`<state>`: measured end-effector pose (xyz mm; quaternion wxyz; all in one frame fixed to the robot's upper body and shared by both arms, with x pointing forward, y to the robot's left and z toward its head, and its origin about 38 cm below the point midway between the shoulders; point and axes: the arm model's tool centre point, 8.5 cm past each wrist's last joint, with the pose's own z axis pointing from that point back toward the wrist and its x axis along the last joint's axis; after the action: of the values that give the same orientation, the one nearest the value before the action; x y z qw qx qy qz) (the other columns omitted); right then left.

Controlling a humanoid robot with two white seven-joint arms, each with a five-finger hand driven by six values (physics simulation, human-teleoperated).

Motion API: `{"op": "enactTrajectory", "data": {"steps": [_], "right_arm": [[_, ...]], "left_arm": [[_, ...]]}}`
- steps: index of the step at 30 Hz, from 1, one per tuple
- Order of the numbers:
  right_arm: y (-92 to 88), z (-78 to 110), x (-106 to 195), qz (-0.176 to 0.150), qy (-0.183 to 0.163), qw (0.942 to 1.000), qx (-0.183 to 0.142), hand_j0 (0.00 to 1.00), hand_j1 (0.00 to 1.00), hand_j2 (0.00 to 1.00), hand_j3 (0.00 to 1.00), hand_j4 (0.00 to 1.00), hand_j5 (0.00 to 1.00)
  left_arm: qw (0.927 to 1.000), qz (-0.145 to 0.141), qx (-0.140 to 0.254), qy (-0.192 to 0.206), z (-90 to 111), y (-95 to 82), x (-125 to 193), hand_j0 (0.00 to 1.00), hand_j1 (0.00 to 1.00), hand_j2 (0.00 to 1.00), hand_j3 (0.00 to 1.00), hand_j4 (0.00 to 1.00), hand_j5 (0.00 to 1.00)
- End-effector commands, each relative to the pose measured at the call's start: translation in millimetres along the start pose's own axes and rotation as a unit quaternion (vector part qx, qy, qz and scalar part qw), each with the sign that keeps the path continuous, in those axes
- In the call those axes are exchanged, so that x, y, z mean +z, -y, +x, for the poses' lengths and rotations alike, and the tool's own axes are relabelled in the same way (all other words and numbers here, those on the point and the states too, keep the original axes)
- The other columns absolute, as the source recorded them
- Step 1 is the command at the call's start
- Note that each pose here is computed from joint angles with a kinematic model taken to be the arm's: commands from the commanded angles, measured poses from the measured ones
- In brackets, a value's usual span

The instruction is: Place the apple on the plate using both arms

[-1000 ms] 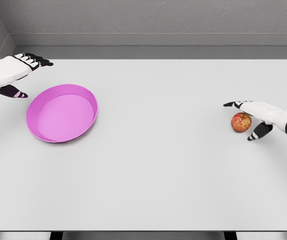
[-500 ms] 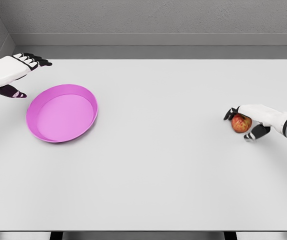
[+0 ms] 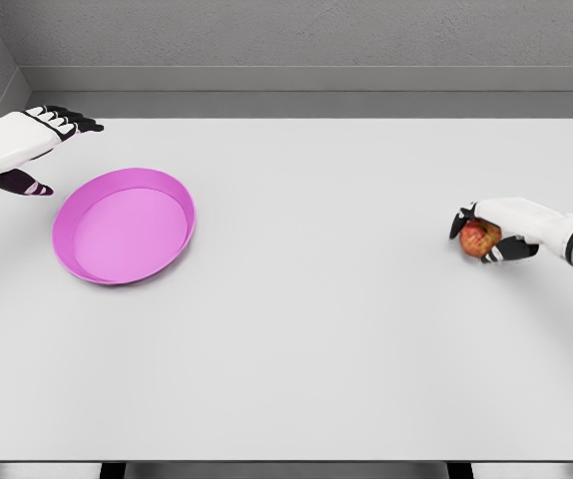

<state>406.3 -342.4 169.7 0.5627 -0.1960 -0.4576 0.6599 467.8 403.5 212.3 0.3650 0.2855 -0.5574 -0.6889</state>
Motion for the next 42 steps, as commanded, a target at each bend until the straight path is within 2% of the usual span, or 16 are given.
{"op": "enactTrajectory", "data": {"steps": [1,6,11,13,15,23,28,33,39,42], "right_arm": [[3.4,6.1,2,-0.005,0.008,0.9999,0.006,0.5,0.5,0.5,0.5,0.5,0.5],[14.6,22.6,4,-0.02,0.028,0.9992,0.019,0.5,0.5,0.5,0.5,0.5,0.5],[17.2,41.0,-7,-0.033,0.057,0.9978,0.011,0.49,0.49,0.49,0.49,0.49,0.49],[20.1,50.1,-12,-0.037,0.069,0.9968,0.011,0.5,0.5,0.5,0.5,0.5,0.5],[23.2,68.4,-11,-0.046,0.093,0.9945,0.018,0.5,0.5,0.5,0.5,0.5,0.5],[14.5,107.4,-33,-0.046,0.144,0.9885,0.0,0.46,0.46,0.46,0.46,0.46,0.46],[1.3,142.9,-50,-0.04,0.188,0.9811,-0.021,0.47,0.47,0.47,0.47,0.47,0.47],[-7.5,171.9,-60,-0.028,0.221,0.9747,-0.023,0.47,0.47,0.47,0.47,0.47,0.47],[-2.7,194.0,-67,-0.032,0.242,0.9693,-0.025,0.47,0.47,0.47,0.47,0.47,0.47],[-1.2,192.8,-67,-0.034,0.24,0.9698,-0.026,0.49,0.49,0.49,0.49,0.49,0.49]], "left_arm": [[1.0,0.002,0.002,-0.001,-1,-0.8,1,1.0,1.0,1.0,1.0,1.0,1.0],[1.0,0.001,0.002,-0.002,-2,-0.7,2,1.0,1.0,1.0,1.0,1.0,1.0],[1.0,0.002,0.003,-0.003,-2,-1.2,2,1.0,1.0,1.0,1.0,1.0,1.0],[1.0,0.002,0.003,-0.003,-2,-1.2,2,1.0,1.0,1.0,1.0,1.0,1.0],[1.0,0.002,0.003,-0.003,-2,-0.9,2,1.0,1.0,1.0,1.0,1.0,1.0],[1.0,0.002,0.003,-0.003,-2,-0.9,2,1.0,1.0,1.0,1.0,1.0,1.0],[1.0,0.001,0.003,-0.003,-2,-0.5,2,1.0,1.0,1.0,1.0,1.0,1.0],[1.0,0.002,0.003,-0.003,-2,-0.9,2,1.0,1.0,1.0,1.0,1.0,1.0],[1.0,0.002,0.003,-0.003,-2,-0.9,2,1.0,1.0,1.0,1.0,1.0,1.0],[1.0,0.002,0.003,-0.003,-2,-0.9,2,1.0,1.0,1.0,1.0,1.0,1.0]]}}
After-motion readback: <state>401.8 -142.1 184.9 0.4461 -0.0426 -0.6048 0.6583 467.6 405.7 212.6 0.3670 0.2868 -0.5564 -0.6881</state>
